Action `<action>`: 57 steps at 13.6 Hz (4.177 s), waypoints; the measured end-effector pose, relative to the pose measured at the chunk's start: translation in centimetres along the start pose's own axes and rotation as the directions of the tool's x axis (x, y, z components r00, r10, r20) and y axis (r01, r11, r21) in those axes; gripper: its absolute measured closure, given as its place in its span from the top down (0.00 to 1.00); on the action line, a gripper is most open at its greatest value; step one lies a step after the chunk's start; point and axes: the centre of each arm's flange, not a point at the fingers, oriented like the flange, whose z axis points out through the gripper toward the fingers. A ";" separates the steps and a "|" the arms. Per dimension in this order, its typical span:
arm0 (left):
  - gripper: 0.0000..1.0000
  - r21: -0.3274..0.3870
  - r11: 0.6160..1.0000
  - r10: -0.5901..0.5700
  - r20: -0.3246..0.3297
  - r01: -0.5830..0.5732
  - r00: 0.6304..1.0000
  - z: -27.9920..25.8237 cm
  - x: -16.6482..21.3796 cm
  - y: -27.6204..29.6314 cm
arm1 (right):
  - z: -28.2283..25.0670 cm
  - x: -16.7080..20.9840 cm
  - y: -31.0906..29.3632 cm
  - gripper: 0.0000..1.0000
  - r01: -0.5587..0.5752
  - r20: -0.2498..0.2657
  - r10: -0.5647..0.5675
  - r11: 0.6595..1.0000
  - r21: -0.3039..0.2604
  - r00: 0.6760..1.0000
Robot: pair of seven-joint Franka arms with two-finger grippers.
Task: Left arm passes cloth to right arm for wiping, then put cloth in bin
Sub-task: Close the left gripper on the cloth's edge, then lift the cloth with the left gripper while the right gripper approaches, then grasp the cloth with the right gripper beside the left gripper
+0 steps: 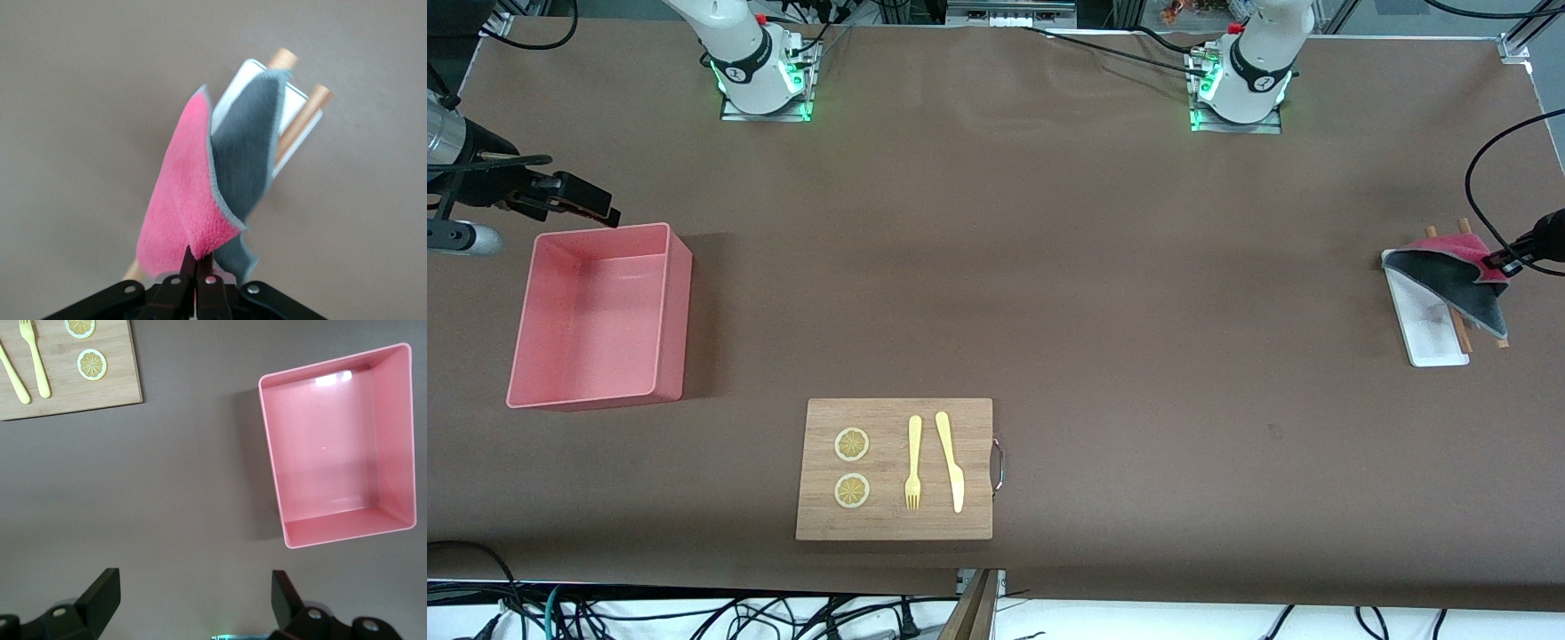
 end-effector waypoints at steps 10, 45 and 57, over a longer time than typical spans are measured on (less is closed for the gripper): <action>0.02 -0.080 0.997 0.022 0.102 -0.014 0.995 -14.3 -15.4 27.0 | 3.1 1.6 -0.2 1.00 0.079 0.058 -0.078 0.997 -0.025 0.995; 0.02 -0.691 0.674 0.115 0.445 0.259 0.888 -12.9 -51.8 62.7 | 29.6 -1.5 -12.9 1.00 0.918 -0.732 -0.635 -0.087 0.386 0.248; 0.02 -0.685 0.673 0.106 0.463 0.279 0.880 -13.4 -52.6 62.8 | 29.7 -2.2 -18.3 0.75 0.958 -0.787 -0.578 -0.031 0.285 0.215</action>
